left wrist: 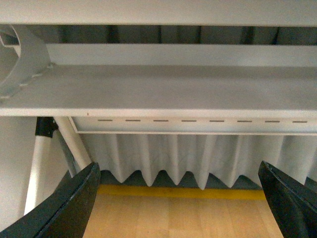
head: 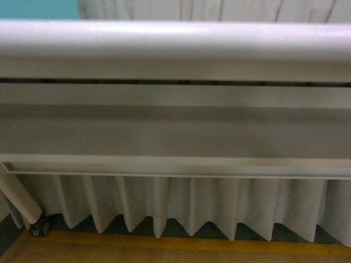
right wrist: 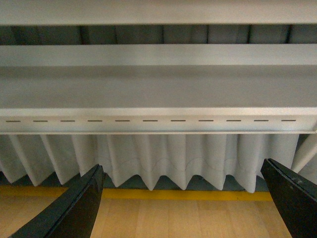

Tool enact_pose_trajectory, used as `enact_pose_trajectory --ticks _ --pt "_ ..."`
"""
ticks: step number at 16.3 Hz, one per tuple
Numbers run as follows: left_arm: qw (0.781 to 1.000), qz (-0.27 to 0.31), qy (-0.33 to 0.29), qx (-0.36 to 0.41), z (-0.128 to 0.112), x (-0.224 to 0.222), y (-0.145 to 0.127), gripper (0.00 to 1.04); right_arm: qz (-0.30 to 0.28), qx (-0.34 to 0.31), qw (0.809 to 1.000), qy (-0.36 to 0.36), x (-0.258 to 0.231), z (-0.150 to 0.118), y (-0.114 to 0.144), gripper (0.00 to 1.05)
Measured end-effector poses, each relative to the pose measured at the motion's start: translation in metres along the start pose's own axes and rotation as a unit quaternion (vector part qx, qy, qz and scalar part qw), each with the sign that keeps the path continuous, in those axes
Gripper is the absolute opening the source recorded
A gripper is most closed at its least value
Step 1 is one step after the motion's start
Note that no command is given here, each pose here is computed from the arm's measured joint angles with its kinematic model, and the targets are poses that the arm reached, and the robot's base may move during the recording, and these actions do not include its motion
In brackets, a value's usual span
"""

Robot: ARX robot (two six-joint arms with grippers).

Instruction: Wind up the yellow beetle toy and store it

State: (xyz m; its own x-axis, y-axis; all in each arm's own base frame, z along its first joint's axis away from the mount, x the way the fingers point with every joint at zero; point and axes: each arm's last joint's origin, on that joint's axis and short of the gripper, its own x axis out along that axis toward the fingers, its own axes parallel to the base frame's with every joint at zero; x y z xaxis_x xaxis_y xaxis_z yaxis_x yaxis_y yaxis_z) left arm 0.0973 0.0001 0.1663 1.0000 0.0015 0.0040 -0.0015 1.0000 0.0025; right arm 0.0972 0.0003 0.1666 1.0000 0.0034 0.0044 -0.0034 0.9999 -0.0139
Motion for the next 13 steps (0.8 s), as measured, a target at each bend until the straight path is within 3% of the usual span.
enact_pose_trajectory --ticks 13 --pt "1.000 0.000 0.001 0.000 -0.0002 0.0000 0.0000 0.98 0.000 0.000 1.000 0.001 0.0000 -0.0001 0.0000 0.98"
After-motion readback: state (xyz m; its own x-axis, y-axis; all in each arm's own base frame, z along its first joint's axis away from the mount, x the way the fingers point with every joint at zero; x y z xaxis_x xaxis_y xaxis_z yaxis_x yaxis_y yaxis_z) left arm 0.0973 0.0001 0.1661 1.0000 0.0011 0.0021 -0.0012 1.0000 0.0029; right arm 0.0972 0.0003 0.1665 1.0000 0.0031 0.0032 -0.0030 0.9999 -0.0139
